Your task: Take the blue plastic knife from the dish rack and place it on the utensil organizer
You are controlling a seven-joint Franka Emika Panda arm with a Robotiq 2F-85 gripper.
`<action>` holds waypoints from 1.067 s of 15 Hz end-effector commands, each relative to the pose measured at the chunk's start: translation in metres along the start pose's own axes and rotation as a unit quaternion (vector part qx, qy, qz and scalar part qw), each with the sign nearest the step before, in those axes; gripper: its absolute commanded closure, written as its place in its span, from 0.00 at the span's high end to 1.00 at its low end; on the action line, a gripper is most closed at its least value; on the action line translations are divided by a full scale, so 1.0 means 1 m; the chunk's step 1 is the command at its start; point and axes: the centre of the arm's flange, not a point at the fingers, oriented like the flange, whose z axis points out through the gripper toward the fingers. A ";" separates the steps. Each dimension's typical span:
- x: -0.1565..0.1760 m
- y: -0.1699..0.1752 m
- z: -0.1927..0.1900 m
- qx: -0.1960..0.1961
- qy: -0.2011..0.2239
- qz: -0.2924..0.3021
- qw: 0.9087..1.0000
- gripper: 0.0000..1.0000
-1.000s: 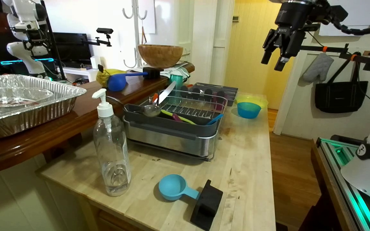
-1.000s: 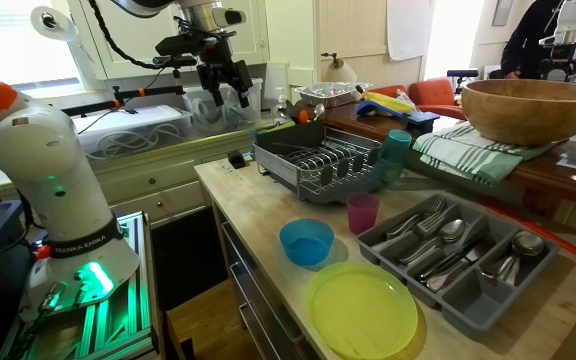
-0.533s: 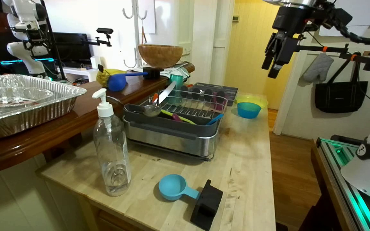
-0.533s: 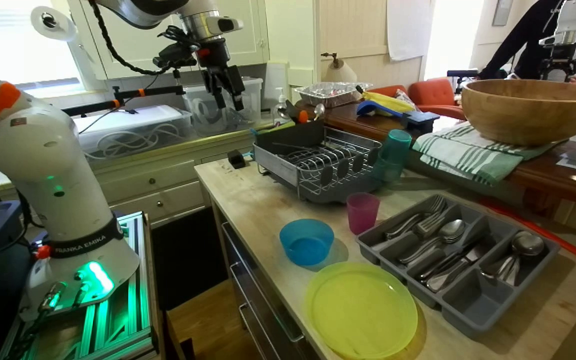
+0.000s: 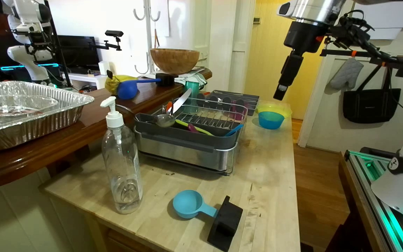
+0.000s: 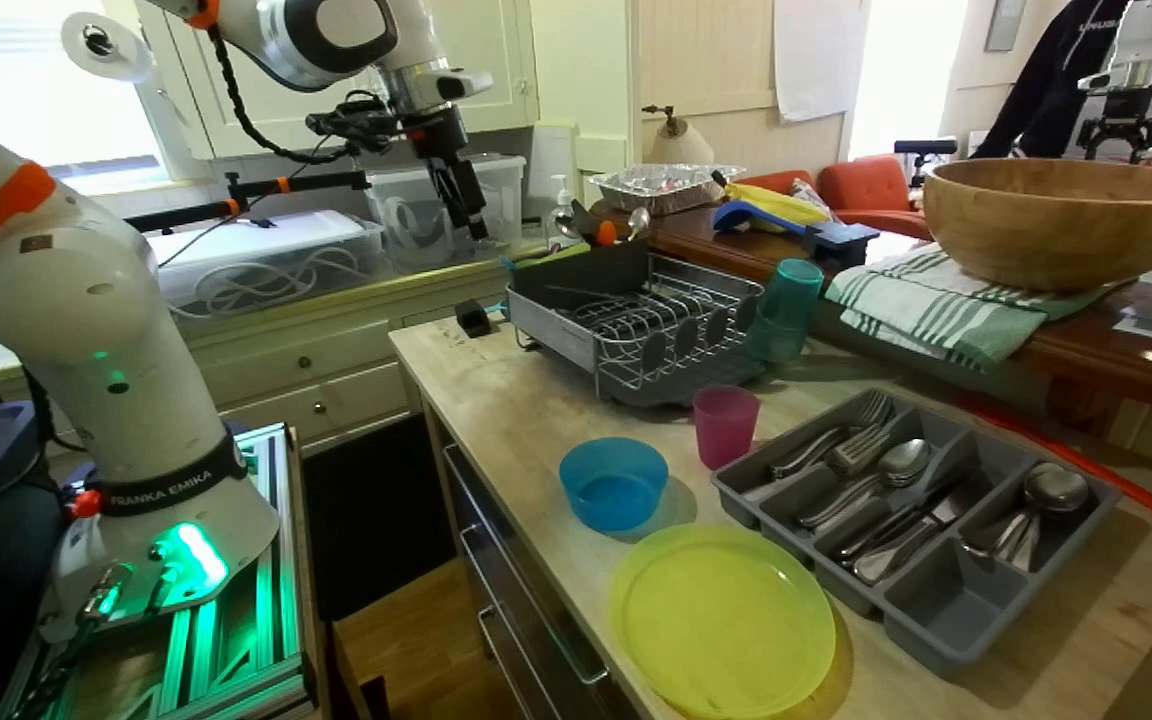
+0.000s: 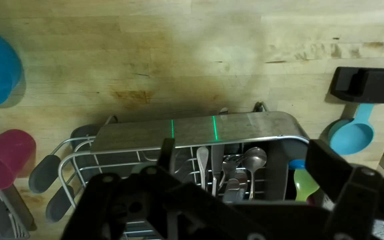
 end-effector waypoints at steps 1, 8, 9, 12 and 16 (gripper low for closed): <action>0.006 -0.008 0.020 0.028 0.013 0.062 0.998 1.00; 0.018 -0.020 0.045 0.054 0.035 0.129 0.990 1.00; 0.019 -0.023 0.050 0.056 0.036 0.135 0.989 1.00; 0.023 -0.032 0.060 0.060 0.041 0.149 0.986 1.00; 0.028 -0.042 0.071 0.065 0.055 0.159 0.984 1.00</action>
